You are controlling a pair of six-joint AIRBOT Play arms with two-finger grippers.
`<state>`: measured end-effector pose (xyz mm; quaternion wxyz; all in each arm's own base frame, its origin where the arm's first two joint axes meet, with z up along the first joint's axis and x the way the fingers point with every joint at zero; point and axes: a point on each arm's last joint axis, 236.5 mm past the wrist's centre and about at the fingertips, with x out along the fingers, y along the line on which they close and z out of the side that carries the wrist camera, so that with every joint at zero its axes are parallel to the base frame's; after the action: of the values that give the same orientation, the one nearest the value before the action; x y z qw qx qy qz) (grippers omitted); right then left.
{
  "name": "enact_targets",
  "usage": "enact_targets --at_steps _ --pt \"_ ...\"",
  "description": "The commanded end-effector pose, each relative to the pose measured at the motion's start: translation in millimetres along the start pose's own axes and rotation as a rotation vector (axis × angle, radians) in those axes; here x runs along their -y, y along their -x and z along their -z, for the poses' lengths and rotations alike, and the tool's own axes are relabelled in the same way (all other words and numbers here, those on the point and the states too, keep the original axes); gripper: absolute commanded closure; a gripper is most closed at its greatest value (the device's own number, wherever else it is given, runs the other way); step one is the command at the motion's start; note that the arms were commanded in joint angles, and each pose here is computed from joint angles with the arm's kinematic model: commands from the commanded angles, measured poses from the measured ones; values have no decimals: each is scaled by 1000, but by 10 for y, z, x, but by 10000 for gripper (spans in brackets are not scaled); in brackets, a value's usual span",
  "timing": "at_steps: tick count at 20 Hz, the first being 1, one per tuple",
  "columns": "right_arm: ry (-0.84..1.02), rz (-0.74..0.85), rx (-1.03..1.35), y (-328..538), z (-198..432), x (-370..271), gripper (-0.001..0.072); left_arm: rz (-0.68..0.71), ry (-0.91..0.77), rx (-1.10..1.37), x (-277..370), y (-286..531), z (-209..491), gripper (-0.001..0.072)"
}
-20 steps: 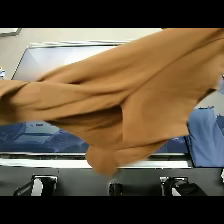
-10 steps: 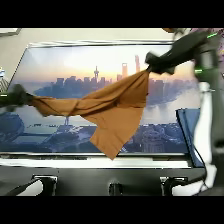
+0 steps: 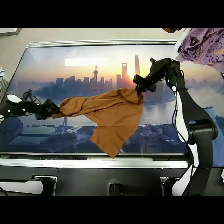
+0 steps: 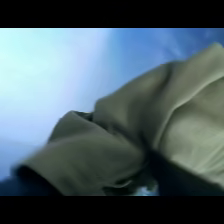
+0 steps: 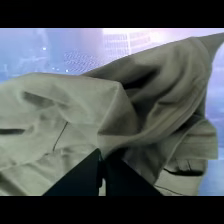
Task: Fold the clothes and pants, and hang the long-sleeved shirts on hangers.
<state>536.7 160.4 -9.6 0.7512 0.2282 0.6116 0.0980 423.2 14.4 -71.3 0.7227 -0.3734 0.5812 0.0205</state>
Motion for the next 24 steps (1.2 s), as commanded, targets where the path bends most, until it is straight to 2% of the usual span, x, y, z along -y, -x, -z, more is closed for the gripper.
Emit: enact_targets --at_steps 1,3,6,12,15,16,18,19,21,22,24 --pt "36 -4 8 139 16 -61 689 17 -85 94 -94 572 -167 18" --pt "59 1 24 289 18 -104 689 11 -125 159 -237 902 -144 29" --pt "88 -5 42 476 33 -182 689 -2 -85 131 -543 795 161 31" --pt "99 -5 39 615 91 -227 689 224 26 174 -222 305 321 36" --pt "99 -2 34 612 102 -220 689 184 8 194 -192 96 268 50" --pt "99 -2 33 612 103 -219 689 175 5 195 -184 34 259 106" --pt "99 -1 30 612 111 -216 689 161 5 193 -181 -80 243 113" --pt "99 -1 29 614 113 -216 689 160 10 188 -180 -123 243 214" --pt "99 -1 29 614 114 -216 689 167 23 183 -172 -153 239 587" --pt "99 0 26 614 120 -213 689 176 24 186 -144 -134 232 688" --pt "101 4 11 631 161 -207 689 221 2 167 22 -41 244 689"
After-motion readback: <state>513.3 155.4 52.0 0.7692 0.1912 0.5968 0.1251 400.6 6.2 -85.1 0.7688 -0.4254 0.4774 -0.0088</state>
